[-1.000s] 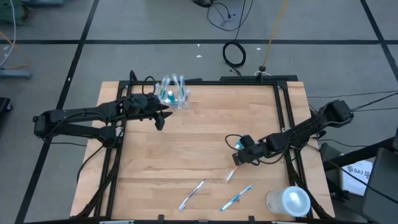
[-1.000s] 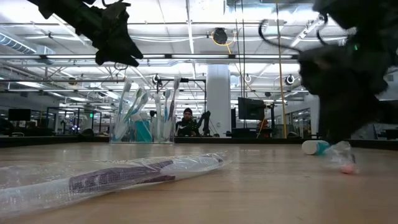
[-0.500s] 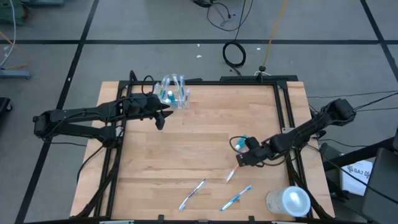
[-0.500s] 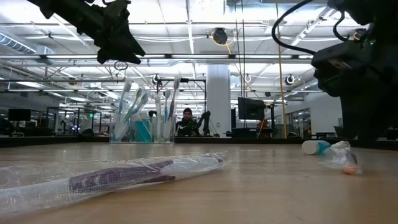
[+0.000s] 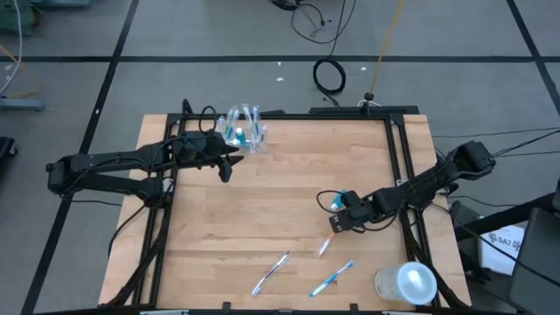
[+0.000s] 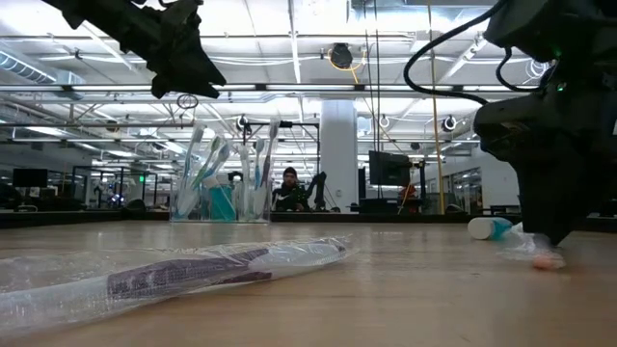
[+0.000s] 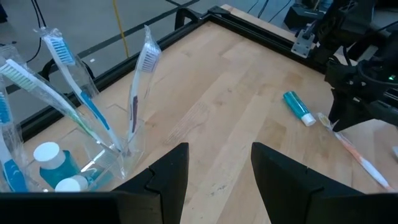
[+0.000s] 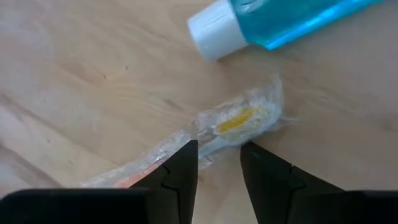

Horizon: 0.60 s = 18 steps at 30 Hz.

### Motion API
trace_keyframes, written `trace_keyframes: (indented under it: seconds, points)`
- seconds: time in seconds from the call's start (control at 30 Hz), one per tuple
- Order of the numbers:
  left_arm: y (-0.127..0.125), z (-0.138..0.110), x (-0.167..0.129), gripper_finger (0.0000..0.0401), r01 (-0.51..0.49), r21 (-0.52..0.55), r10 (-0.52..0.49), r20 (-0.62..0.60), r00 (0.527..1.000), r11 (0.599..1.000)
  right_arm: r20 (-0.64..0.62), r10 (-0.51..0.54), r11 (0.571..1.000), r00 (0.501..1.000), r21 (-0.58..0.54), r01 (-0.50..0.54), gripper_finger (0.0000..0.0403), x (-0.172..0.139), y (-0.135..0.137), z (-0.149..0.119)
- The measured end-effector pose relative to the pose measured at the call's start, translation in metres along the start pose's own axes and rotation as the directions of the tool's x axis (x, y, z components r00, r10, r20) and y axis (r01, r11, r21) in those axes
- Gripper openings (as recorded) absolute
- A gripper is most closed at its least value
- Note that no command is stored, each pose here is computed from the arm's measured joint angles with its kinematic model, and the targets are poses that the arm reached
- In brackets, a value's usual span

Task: Pick & Place toothbrushing station
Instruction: Put the orange toothbrush into the transparent organizer

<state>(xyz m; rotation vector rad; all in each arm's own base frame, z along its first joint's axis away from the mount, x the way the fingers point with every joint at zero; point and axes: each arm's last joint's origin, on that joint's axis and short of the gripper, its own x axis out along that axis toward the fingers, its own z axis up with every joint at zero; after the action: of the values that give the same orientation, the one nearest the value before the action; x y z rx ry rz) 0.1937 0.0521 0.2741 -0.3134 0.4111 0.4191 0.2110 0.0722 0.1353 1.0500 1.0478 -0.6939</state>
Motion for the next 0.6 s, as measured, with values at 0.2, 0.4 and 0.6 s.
trace_keyframes:
  seconds: [0.2, 0.4, 0.6]
  points:
    - [0.0, 0.0, 0.0, 0.0182, 0.0, 0.018, 0.0, 0.001, 1.0, 1.0, 0.018, 0.019, 0.996, 1.0, -0.082, -0.017, 0.0095, 0.001, 0.002, 0.002]
    - [0.0, 0.0, 0.0, 0.0182, 0.001, 0.024, -0.002, 0.005, 1.0, 1.0, 0.065, 0.107, 0.971, 0.992, -0.22, -0.09, 0.0033, 0.001, 0.01, 0.004]
    - [0.0, 0.001, 0.0, 0.0182, 0.002, 0.025, -0.002, 0.007, 1.0, 1.0, 0.084, 0.222, 0.938, 0.971, -0.289, -0.19, 0.0007, 0.0, 0.021, 0.009]
